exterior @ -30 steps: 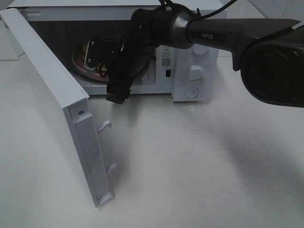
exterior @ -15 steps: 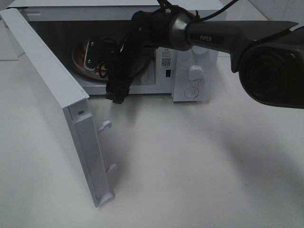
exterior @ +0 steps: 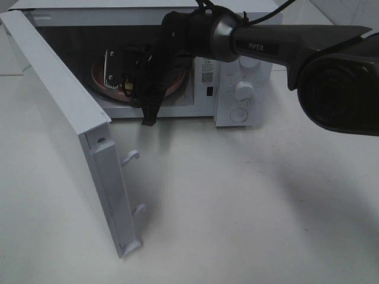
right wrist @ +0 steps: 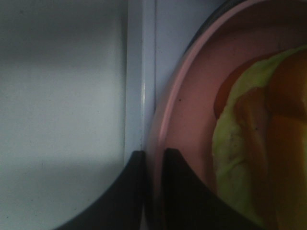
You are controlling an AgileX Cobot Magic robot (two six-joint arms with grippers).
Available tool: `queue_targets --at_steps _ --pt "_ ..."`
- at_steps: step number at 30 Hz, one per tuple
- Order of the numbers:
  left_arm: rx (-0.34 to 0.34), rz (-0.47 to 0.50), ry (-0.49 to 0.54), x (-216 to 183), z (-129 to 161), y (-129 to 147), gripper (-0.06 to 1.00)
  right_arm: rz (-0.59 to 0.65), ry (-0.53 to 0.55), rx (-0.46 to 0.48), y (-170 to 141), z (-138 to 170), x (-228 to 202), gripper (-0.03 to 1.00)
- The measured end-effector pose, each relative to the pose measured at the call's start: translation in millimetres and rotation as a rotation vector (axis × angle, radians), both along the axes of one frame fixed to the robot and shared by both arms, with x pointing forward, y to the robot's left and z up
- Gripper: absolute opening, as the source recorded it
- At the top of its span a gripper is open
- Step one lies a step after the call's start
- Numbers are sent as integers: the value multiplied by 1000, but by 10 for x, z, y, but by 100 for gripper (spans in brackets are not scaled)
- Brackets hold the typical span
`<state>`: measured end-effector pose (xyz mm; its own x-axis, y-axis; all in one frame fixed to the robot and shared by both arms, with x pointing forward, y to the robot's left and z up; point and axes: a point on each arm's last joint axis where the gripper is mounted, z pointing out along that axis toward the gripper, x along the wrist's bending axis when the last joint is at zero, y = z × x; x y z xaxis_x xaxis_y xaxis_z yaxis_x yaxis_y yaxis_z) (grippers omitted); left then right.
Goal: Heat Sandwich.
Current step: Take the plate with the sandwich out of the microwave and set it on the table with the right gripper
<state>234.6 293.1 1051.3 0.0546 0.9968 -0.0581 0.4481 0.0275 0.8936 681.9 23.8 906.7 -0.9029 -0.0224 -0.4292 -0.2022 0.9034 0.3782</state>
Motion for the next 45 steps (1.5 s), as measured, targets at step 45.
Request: queue_targets --at_steps 45 --pt "0 0 0 0 0 0 84 56 36 -47 108 635 -270 8"
